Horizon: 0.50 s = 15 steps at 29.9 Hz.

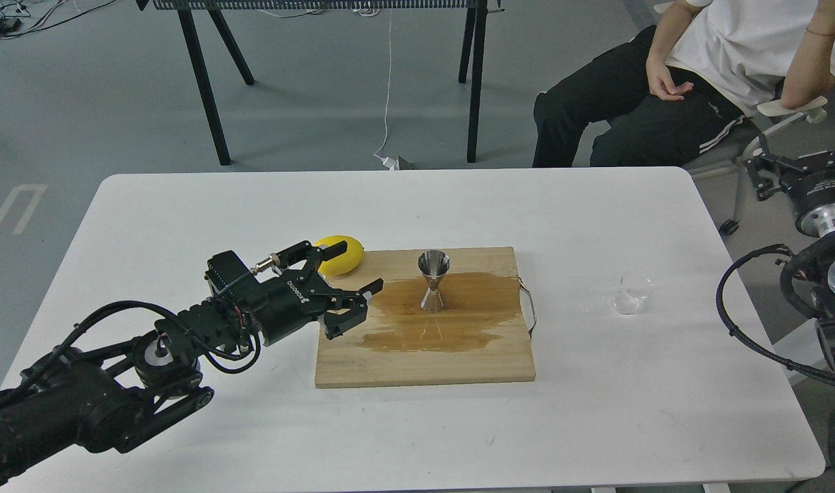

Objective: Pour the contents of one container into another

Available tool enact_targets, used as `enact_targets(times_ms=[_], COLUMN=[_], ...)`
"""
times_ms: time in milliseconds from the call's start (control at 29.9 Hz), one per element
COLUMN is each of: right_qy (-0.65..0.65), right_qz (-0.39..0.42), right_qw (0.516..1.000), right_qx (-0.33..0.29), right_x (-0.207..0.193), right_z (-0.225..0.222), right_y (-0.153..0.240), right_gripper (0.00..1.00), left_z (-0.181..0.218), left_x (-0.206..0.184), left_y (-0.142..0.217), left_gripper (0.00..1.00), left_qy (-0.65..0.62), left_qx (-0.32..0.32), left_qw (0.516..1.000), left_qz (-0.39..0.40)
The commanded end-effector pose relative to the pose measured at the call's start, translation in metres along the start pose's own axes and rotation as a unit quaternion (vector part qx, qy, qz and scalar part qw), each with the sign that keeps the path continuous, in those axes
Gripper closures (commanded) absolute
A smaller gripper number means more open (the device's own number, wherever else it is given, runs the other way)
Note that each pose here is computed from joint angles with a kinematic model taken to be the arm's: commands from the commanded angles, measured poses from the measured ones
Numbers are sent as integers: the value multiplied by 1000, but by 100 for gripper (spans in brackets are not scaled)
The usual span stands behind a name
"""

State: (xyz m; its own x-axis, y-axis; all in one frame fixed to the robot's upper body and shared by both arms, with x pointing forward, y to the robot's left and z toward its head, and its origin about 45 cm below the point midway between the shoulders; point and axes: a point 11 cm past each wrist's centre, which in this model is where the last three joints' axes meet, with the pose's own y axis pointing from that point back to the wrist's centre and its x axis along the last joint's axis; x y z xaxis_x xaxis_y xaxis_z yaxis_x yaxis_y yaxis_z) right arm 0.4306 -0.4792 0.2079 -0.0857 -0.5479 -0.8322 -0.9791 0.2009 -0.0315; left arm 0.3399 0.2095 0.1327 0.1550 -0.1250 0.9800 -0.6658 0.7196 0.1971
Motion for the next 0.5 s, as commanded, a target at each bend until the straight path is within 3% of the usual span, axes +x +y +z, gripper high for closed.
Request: enact_targets(times_ms=[0,267,468], right_qy=[-1,-15,-50], right_qz=[-14,-52,-58], right_qw=[1000,998,996], right_qx=[-10,-27,-55], right_x=[-3,-11,-1], right_z=[5,9,30], right_y=[5,24,57], right_gripper=[0,0,0], left_z=[-16,-55,-103], left_x=[31,72,129], left_y=[4,18,31], left_gripper=[1,0,0], left_qy=[93,262,513], left_qx=[39,59,63], left_qw=[994,956,822], left_qz=[49,118,240])
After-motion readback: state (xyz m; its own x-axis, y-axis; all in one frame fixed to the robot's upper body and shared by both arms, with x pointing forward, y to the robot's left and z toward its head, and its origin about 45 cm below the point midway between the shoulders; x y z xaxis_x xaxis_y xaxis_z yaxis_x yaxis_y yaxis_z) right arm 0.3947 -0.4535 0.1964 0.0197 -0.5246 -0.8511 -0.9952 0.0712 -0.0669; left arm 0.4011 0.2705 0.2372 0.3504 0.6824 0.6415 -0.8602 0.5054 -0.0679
